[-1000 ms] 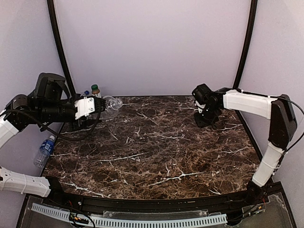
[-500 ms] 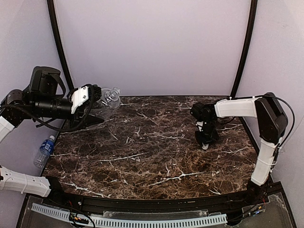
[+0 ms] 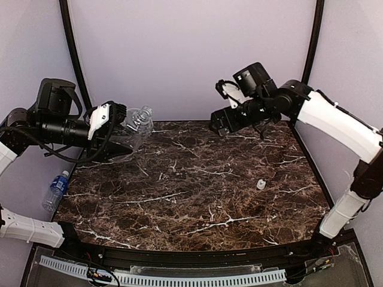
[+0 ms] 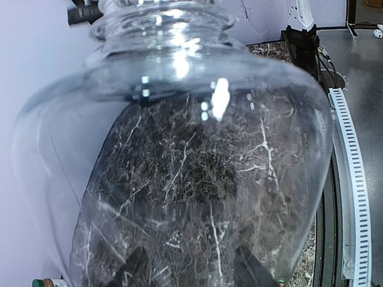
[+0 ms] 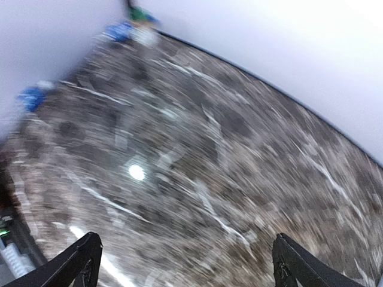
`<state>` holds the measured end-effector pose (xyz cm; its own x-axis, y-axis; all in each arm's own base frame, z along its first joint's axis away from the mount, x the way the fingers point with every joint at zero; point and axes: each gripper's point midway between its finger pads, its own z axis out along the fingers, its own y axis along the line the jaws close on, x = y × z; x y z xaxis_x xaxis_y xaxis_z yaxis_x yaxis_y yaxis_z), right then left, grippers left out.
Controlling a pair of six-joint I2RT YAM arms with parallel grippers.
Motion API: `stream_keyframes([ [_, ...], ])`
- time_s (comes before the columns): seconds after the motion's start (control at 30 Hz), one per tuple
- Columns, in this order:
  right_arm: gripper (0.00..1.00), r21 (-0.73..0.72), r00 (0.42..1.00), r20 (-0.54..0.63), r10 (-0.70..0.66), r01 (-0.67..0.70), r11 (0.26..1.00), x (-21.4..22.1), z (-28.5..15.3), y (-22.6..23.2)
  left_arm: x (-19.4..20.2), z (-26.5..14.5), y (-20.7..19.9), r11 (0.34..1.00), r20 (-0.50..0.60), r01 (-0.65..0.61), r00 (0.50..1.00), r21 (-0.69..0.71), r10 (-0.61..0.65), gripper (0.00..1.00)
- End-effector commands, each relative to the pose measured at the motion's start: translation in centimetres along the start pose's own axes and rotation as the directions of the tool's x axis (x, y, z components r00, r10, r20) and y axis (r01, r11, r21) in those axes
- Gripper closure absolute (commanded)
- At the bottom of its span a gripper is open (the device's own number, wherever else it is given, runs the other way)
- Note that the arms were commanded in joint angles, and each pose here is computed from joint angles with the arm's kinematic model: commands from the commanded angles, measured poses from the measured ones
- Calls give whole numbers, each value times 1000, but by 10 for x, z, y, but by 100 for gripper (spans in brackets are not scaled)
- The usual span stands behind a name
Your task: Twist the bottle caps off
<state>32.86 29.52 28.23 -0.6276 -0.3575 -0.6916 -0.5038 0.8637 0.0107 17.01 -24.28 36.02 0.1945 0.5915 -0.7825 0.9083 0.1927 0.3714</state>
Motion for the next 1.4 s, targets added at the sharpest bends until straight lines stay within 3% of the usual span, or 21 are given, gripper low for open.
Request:
stream_keyframes([
  [0.0,3,-443,757,628,-180,538,717,-61,-131,173,-8,-6,-6,999,24,3,1000,46,-4,65],
  [0.07,3,-495,612,790,-18,655,571,-70,-184,206,-8,-3,-7,998,20,-1,1000,57,0,65],
  [0.13,7,-488,514,853,93,721,492,-69,-205,221,-7,-2,-7,998,16,-2,1000,61,1,65],
  [0.27,11,-458,434,886,164,760,462,-73,-219,244,-6,-2,-5,998,9,-4,1000,56,4,65],
  [0.37,17,-469,454,878,152,752,464,-78,-209,261,-8,-1,-5,998,13,-7,1000,58,6,65],
  [0.47,29,-493,493,860,130,738,461,-79,-193,270,-9,-1,-4,998,14,-8,1000,56,7,65],
  [0.7,66,-530,531,834,146,703,474,-71,-182,267,-8,-2,-5,998,14,-12,1000,57,11,65],
  [0.83,94,-543,560,819,127,682,490,-71,-173,268,-12,-3,-3,999,23,-9,1000,53,8,65],
  [0.93,100,-546,575,810,112,672,500,-70,-168,267,-14,-4,-1,999,27,-9,1000,48,8,65],
  [1.0,100,-547,585,804,108,655,522,-72,-165,264,-14,-4,1,999,25,-7,1000,40,6,58],
  [1.03,100,-545,593,798,105,638,544,-75,-162,260,-13,-4,2,1000,18,-2,1000,29,1,35],
  [1.1,100,-542,630,772,86,582,606,-82,-150,248,-8,-2,11,1000,-1,18,1000,-22,-18,6],
  [1.17,100,-500,681,731,54,479,722,-91,-128,223,-6,0,28,993,-11,21,1000,-120,-22,2],
  [1.27,100,-297,791,612,11,216,930,-97,-76,138,3,-3,51,968,-62,-3,998,-249,-13,1],
  [1.3,100,-182,823,568,6,119,976,-90,-57,99,6,-6,59,956,-87,-28,996,-292,3,1],
  [1.37,100,-46,864,503,36,-15,999,-72,-36,35,9,-9,63,948,-121,-57,993,-314,20,1],
])
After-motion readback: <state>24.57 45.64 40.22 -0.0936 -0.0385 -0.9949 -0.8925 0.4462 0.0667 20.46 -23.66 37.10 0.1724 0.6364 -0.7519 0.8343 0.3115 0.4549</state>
